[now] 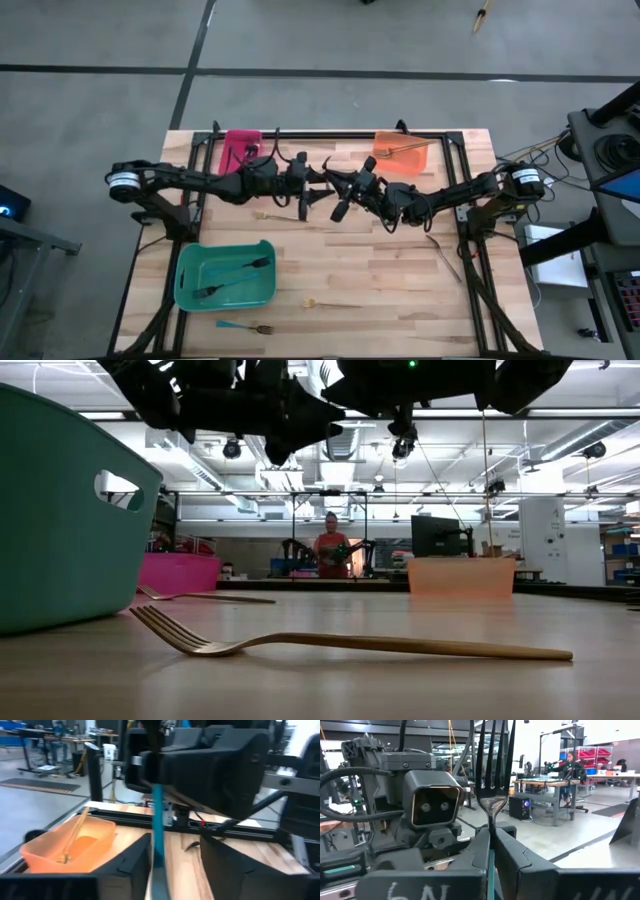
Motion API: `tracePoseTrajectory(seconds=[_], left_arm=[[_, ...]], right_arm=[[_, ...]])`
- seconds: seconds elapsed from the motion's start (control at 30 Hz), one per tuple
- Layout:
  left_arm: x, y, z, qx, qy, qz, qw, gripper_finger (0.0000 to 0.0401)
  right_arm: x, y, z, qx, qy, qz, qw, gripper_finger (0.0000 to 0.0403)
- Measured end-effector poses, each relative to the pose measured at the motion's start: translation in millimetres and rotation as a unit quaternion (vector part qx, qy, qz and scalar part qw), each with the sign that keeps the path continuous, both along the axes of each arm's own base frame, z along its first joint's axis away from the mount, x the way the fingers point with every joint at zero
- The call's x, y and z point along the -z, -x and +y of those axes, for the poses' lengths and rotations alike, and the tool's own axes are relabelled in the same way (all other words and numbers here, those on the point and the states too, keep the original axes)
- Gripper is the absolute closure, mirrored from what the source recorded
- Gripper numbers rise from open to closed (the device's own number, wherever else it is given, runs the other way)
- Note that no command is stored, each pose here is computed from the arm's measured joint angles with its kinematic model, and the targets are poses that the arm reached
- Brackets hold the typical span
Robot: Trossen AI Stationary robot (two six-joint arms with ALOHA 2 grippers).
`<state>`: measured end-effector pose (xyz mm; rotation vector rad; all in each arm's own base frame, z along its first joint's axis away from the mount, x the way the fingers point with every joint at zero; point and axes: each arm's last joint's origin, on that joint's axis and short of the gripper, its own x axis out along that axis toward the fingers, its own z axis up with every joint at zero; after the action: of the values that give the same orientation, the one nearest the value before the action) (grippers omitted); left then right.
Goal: Sort silverware by color (type)
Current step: Put the blue fork into the green bin
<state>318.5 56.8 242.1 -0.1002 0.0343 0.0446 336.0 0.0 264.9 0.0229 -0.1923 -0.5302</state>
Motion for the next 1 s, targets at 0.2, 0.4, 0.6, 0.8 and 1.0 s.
tracePoseTrajectory(seconds=[0.2, 0.4, 0.6, 0.8, 1.0], left_arm=[[-0.8, 0.7, 1.3, -0.031, 0.014, -0.001, 0.999, 0.0378], [-1.0, 1.3, 0.7, -0.026, 0.046, 0.000, 0.999, 0.0400], [-1.7, 2.0, -1.6, 0.012, 0.070, 0.002, 0.997, 0.0401], [-5.2, 10.2, -5.1, 0.060, 0.089, 0.037, 0.994, 0.0401], [-9.0, 28.8, -11.2, 0.085, 0.074, 0.113, 0.987, 0.0401]], right_arm=[[0.0, 0.1, -0.7, 0.002, -0.004, -0.002, 1.000, 0.0393], [0.3, -0.1, -0.5, 0.000, -0.008, -0.003, 1.000, 0.0377], [0.7, 0.2, 0.1, -0.017, -0.023, -0.001, 1.000, 0.0339], [-5.8, 6.9, 1.0, -0.040, -0.040, 0.017, 0.998, 0.0290], [-18.5, 20.0, 2.8, -0.089, -0.052, 0.043, 0.994, 0.0255]])
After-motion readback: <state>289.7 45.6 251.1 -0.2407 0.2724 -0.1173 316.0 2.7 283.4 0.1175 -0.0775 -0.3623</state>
